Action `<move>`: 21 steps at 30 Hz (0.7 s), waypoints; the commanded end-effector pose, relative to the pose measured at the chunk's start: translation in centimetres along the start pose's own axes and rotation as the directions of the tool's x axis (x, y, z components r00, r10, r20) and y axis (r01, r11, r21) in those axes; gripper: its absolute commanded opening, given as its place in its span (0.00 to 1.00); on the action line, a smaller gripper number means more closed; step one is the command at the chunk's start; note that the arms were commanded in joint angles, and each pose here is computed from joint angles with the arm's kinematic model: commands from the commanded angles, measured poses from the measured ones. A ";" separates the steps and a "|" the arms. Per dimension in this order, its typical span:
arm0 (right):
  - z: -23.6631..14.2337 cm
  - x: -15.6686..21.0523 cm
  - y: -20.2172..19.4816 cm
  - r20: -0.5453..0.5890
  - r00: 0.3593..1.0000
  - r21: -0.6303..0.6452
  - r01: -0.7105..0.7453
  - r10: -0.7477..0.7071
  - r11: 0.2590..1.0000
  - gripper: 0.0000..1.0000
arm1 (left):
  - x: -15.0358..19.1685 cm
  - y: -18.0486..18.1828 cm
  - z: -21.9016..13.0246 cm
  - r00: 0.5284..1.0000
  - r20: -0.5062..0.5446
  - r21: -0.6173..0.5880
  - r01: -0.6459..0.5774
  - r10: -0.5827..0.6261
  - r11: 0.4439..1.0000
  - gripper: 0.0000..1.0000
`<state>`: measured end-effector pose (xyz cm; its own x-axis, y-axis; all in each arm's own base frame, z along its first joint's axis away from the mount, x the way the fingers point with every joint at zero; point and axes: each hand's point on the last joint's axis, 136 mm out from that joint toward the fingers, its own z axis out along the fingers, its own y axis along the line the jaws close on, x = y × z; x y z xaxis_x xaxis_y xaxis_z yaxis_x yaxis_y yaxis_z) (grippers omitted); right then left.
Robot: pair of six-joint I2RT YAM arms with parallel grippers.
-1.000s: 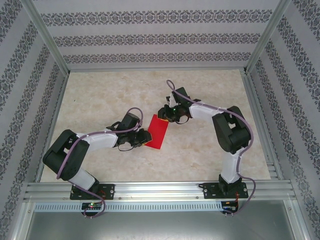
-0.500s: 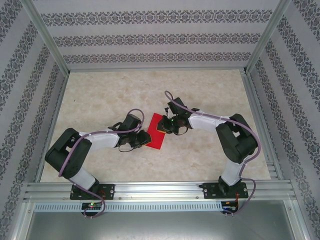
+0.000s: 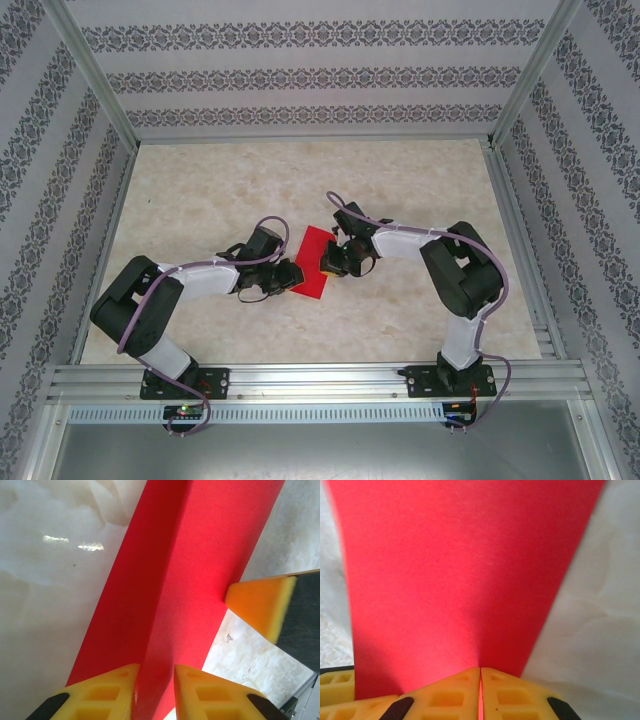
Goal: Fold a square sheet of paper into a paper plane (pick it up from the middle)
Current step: Fold the triangle a second time at the center of the table.
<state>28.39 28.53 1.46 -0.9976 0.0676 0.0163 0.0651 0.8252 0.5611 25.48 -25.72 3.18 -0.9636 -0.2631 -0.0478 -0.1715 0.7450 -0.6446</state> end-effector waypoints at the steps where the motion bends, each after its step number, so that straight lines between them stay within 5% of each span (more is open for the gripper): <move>1: 0.6 0.2 -0.3 -0.014 1.000 0.025 0.016 -0.016 1.000 0.10 | -0.3 -3.1 -0.6 0.999 0.013 0.092 -0.048 0.047 0.995 0.26; 9: 1.3 0.6 -1.4 -0.034 0.999 0.054 0.011 -0.009 0.999 0.10 | -0.7 -6.9 -1.6 0.997 0.036 0.262 -0.082 0.075 0.962 0.33; 21: 1.2 0.7 -1.8 -0.042 0.999 0.048 0.001 0.001 0.999 0.10 | -1.4 -7.8 -1.0 0.997 0.046 0.298 -0.074 0.063 0.952 0.44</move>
<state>28.26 28.57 1.18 -0.9987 0.0477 0.0164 0.0487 0.8255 0.5623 27.31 -29.10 7.45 -0.9627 -0.2518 -0.0987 -0.0742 0.5967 -0.7990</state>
